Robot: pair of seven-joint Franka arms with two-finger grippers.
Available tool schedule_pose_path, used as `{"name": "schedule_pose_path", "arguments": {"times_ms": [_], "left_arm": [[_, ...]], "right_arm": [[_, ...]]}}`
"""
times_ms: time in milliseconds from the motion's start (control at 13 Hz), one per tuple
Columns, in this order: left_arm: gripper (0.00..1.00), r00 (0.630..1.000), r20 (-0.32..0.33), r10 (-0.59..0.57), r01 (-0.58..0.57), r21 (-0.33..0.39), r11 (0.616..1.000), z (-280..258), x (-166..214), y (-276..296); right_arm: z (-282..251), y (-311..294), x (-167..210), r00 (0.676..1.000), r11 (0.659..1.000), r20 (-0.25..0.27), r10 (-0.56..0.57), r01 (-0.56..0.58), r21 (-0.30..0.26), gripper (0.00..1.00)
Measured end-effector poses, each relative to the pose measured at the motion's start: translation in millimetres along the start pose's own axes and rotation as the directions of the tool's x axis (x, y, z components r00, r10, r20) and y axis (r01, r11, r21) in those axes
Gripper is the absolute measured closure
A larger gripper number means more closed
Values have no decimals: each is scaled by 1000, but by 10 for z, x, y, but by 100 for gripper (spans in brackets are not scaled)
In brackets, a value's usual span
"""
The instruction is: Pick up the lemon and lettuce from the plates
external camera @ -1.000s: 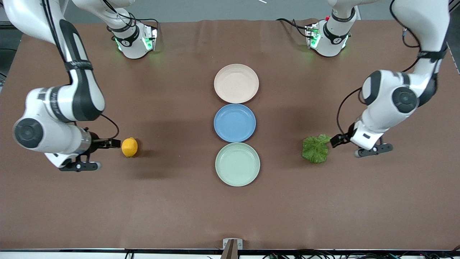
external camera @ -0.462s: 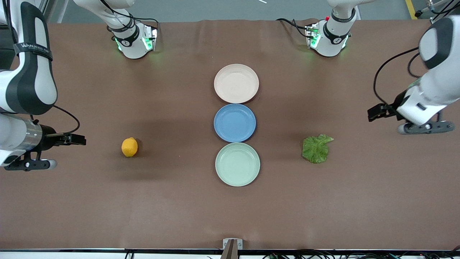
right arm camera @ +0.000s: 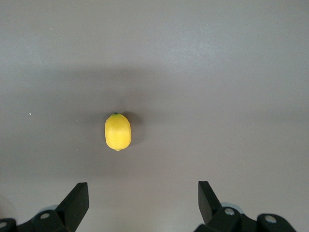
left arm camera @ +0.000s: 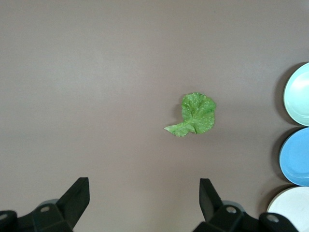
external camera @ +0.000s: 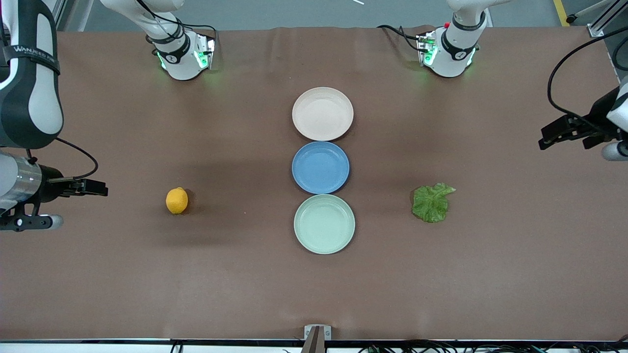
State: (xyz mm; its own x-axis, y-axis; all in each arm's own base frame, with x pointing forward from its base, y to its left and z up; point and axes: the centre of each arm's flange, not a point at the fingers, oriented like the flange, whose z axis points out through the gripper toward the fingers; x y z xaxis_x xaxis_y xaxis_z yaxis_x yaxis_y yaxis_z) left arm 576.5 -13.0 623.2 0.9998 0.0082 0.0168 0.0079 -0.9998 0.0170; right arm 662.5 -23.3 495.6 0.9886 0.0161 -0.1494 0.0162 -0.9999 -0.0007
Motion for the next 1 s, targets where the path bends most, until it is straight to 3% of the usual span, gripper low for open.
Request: {"name": "schedule_pose_path", "arguments": {"times_ms": [462, 1000], "left_arm": [[0, 1000, 3, 4, -4, 12, 1000, -199, -166, 47], [0, 1000, 8, 14, -14, 6, 1000, -182, -187, 111]], "right_arm": [[-158, -81, -94, 1000, 1000, 0, -14, 14, 4, 0], [-392, -180, -770, 998, 1000, -55, -26, 26, 1, 0]]}}
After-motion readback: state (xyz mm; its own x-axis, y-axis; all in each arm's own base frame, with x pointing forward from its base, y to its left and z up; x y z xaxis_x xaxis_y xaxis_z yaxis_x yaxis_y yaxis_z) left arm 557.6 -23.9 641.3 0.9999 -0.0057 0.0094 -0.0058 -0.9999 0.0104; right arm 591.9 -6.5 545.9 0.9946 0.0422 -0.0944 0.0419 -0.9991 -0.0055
